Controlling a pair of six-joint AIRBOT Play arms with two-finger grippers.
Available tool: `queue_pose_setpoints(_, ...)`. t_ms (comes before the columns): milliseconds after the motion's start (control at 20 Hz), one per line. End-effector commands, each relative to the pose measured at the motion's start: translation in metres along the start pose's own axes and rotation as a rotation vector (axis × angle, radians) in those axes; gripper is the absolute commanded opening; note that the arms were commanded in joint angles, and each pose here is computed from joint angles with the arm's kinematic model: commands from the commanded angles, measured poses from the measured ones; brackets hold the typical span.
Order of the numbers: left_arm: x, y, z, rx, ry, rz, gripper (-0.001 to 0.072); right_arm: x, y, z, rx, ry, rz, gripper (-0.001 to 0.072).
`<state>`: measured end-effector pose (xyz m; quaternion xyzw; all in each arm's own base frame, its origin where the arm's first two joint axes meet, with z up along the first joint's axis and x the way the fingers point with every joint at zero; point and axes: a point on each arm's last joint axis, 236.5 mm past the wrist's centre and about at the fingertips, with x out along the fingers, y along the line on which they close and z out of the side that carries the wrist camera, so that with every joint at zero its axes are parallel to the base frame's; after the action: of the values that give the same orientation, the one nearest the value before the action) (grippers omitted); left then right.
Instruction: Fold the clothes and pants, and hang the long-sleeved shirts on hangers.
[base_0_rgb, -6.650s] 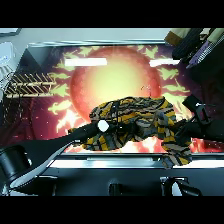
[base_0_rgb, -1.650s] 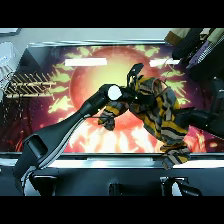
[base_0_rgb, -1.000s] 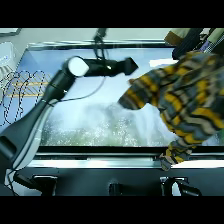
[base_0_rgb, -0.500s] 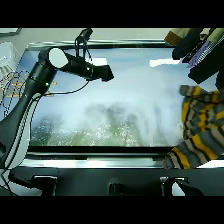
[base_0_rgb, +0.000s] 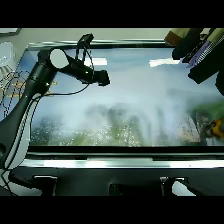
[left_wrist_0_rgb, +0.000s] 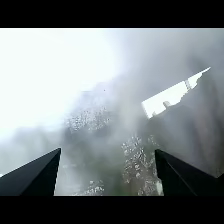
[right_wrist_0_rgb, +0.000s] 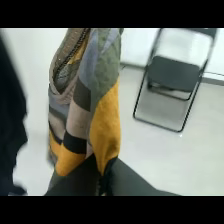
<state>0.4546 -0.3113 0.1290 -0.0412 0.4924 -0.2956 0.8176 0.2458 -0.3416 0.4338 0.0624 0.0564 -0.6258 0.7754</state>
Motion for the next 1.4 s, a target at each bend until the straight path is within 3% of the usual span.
queue_pose_setpoints(0, 0.001, -0.003, -0.002, 0.007, 0.005, 0.001, 0.0686, 0.032, -0.024, 0.023, 0.193, -0.061, 0.04, 0.0021)
queue_pose_setpoints(600, 0.026, -0.045, -0.028, 0.07, 0.075, -0.04, 0.0685, 0.043, -0.028, 0.075, 0.2, -0.281, 0.112, 0.0022)
queue_pose_setpoints(850, 0.038, -0.054, -0.04, 0.049, 0.107, -0.043, 0.0686, 0.057, -0.05, 0.069, 0.192, -0.29, -0.015, 0.0022)
queue_pose_setpoints(1350, 0.038, -0.054, -0.04, -0.002, 0.11, -0.04, 0.0686, 0.097, -0.087, 0.053, 0.314, -0.266, -0.075, 0.0022)
